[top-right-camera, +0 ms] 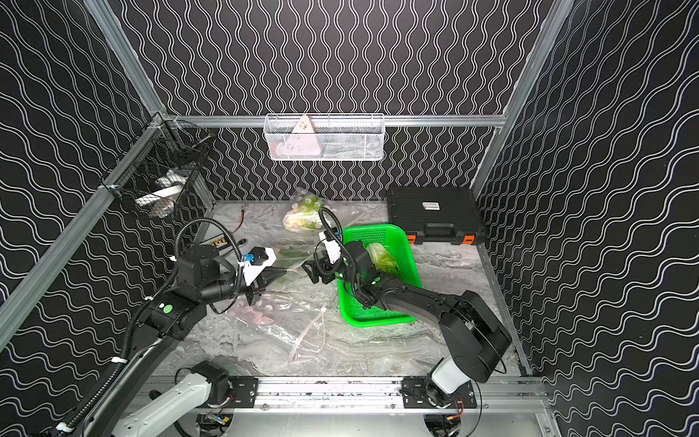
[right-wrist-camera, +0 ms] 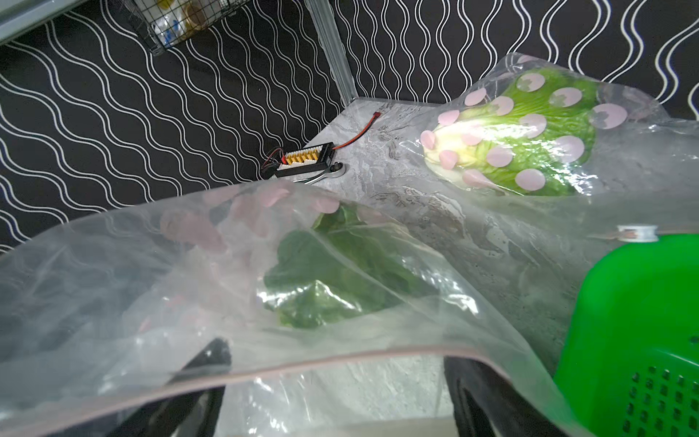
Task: Open the zip-top bag and take out the chinese cabbages
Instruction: Pick up the Chinese cabbage from the zipper food storage bag.
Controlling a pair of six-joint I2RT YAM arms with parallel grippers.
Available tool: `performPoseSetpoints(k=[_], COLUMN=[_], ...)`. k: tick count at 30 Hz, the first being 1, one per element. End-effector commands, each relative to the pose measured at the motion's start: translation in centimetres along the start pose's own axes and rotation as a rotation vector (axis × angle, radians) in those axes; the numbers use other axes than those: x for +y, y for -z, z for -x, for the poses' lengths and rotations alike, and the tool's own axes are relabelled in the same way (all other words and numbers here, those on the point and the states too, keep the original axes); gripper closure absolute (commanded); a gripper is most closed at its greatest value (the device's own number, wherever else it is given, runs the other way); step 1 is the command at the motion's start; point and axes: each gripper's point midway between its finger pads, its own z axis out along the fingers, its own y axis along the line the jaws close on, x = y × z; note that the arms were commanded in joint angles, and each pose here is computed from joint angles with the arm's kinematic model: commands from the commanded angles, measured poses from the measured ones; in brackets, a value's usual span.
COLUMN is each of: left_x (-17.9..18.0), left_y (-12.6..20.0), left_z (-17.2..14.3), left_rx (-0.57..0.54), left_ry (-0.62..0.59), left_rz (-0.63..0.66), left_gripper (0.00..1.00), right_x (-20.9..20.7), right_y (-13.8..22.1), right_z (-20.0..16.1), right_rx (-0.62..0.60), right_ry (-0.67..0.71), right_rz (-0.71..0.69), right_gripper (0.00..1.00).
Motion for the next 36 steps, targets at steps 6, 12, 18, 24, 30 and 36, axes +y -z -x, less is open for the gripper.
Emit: performPoseSetpoints(k=[6, 12, 18, 24, 30, 36], left_x=[0.6, 1.1, 1.0, 0.4, 1.9, 7.7], left_y=[-1.1, -1.5, -1.8, -2.2, -2.5, -3.3], left_z=[0.0, -0.6, -0.8, -1.0, -1.2, -2.8], left_rx=[-0.085, -0.082, -0.075, -0.057, -0.054, 0.047], left_ry=[0.071, 0.11, 0.116, 0.133, 0.184, 0.356], left_rz=[0.019, 0.039, 0.022, -0.025, 0.05, 0.318], left_gripper=[1.0, 1.0, 1.0, 1.0, 0.77, 0.01], right_x=[-1.9, -1.2, 0.7, 1.8, 0.0, -1.4], right_y=[-2.6, -3.0, -3.2, -3.1, -4.6, -6.6], right_z=[-1.2, -1.4, -1.6, -1.2, -1.5, -2.2], right_rx=[0.023, 0.045, 0.08, 0.082, 0.078, 0.071], right_ry=[-0.082, -0.026, 0.014, 0.045, 0.037, 0.048], right_rz=[0.07, 0.147, 0.257, 0.314, 0.219, 0.202], right_gripper=[0.37, 0.49, 0.49, 0.49, 0.46, 0.46])
